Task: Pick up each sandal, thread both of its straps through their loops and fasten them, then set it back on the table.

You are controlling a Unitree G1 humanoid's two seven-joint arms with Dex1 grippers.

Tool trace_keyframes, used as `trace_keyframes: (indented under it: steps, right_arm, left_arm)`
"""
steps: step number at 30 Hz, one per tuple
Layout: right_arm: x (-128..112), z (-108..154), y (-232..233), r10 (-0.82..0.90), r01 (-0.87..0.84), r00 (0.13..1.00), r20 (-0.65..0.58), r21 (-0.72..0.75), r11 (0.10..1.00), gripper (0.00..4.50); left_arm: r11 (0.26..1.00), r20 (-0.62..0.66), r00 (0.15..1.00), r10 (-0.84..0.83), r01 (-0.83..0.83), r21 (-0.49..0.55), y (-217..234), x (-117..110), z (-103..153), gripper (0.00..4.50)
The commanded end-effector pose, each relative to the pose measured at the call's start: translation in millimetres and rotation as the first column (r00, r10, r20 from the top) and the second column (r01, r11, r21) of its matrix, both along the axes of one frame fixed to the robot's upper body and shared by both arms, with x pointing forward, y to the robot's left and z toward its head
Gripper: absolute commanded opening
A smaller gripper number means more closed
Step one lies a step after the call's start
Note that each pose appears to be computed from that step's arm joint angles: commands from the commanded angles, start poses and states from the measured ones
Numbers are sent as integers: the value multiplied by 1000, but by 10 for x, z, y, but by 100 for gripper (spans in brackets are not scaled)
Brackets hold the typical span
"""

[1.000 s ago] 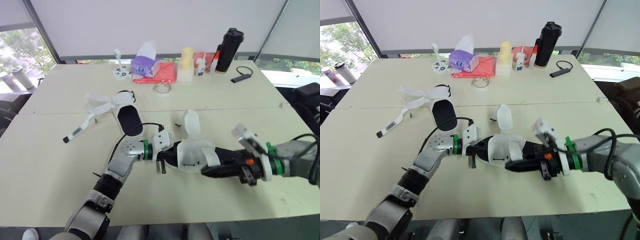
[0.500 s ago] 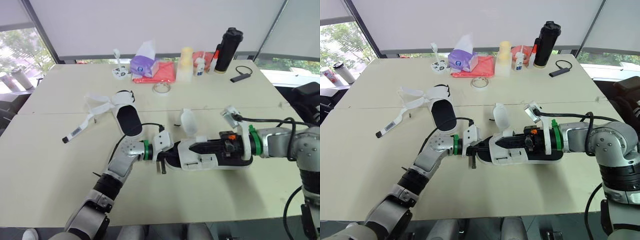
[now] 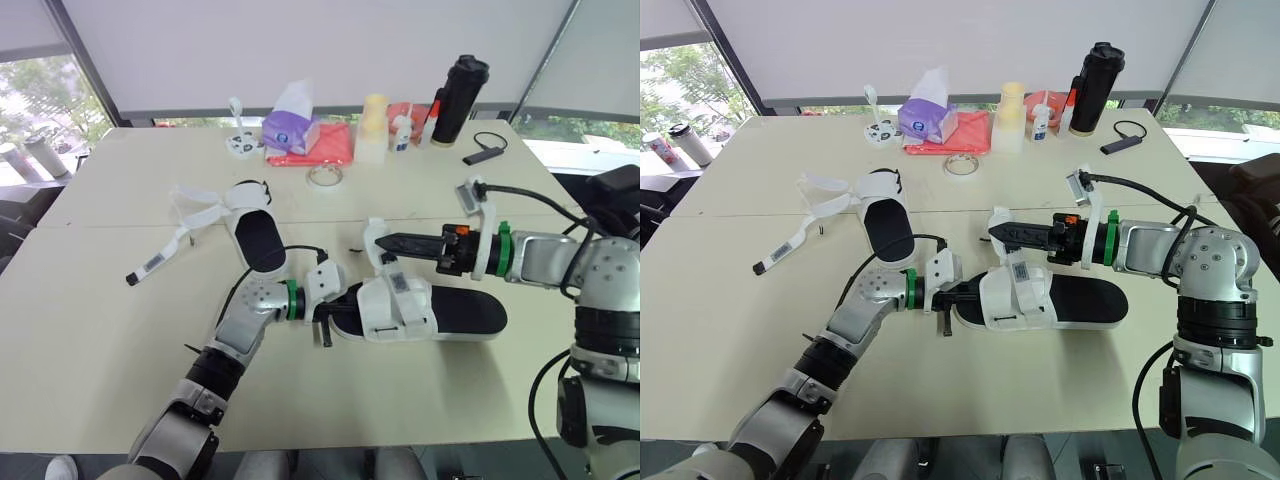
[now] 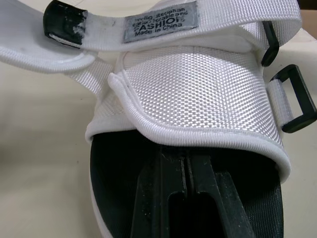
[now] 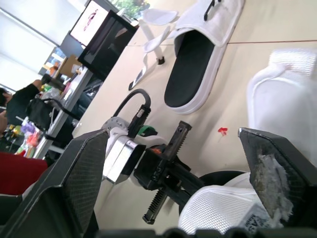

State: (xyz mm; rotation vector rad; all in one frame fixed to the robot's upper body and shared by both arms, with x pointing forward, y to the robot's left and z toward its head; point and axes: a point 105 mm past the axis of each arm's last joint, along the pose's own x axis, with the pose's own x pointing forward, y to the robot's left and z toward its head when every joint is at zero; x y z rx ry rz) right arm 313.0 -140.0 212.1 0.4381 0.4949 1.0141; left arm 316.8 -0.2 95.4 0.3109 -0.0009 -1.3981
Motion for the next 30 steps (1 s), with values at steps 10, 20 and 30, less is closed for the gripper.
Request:
trace_keyframes:
  steps: [10, 20, 30]
  right_arm:
    - [51, -172, -123, 40, 5, 992, 122, -352, 936, 445]
    - [28, -311, -84, 102, -52, 989, 109, -387, 921, 445]
    - [-49, -356, 3, 168, -111, 980, 107, -408, 906, 114]
  left_arm:
    - [1000, 21, 1000, -8, 8, -2, -11, -3, 37, 0]
    - [1000, 21, 1000, -4, 4, -2, -2, -12, 29, 0]
    - [1000, 20, 1000, 1, -1, -7, 0, -9, 36, 0]
